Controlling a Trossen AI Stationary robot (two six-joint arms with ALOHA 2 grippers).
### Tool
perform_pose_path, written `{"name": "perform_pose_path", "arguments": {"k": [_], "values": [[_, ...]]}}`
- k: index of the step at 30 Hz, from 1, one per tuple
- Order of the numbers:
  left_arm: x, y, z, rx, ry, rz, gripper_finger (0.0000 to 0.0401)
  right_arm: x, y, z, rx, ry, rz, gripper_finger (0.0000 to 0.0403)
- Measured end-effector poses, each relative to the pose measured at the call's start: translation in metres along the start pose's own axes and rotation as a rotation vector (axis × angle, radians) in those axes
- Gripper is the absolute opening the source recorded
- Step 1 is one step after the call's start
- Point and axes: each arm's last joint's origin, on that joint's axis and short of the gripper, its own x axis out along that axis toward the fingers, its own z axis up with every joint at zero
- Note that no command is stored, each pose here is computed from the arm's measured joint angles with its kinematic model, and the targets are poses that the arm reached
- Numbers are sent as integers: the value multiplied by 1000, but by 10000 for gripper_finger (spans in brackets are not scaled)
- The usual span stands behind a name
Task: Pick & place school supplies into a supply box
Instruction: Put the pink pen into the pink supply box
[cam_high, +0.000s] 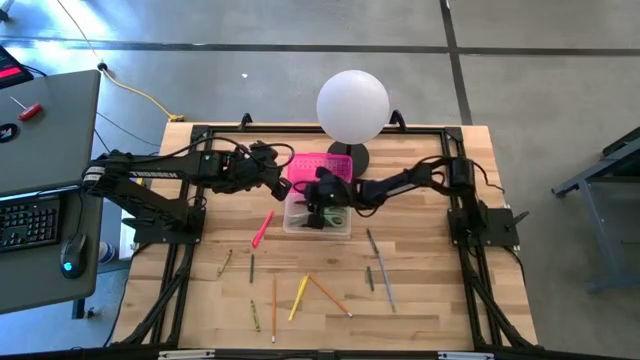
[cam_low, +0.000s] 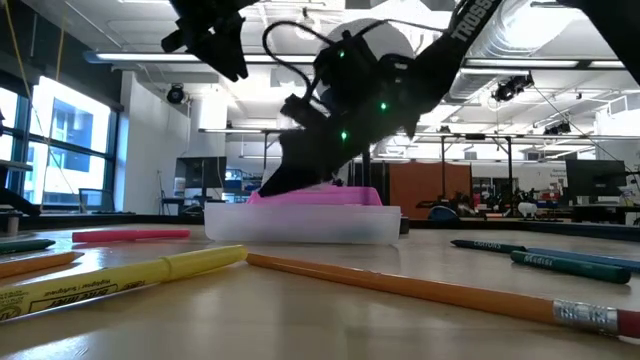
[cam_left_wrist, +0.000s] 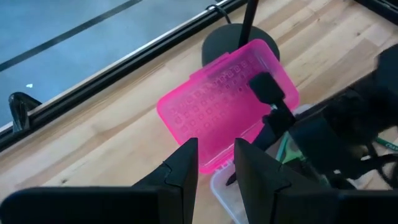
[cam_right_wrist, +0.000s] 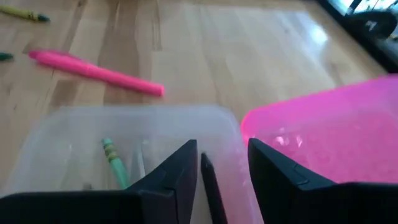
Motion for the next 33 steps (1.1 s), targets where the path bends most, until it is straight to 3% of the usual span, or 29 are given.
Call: {"name": "perform_pose_path", "arguments": {"k": [4, 9, 13, 19, 25, 29, 33], "values": [[0, 0, 0, -1, 4, 0, 134, -27, 13, 26, -73, -4, 33, 121], [0, 2, -3, -12, 25, 23, 134, -83, 33, 50, -86, 128, 63, 121], [-1, 6, -7, -22, 63, 53, 134, -129, 49, 57, -109, 200, -9, 120], [-23, 7, -32, -40, 133, 118, 134, -188, 62, 39, -176, 208, -124, 113], [-63, -5, -73, -46, 43, 100, 134, -240, 48, 10, -45, 115, -233, 113], [-71, -15, -106, -47, -88, 28, 134, -257, 39, -13, 104, 8, -201, 113], [-59, -35, -138, -90, -128, -88, 134, -260, 37, -37, 185, -76, -120, 112]]}}
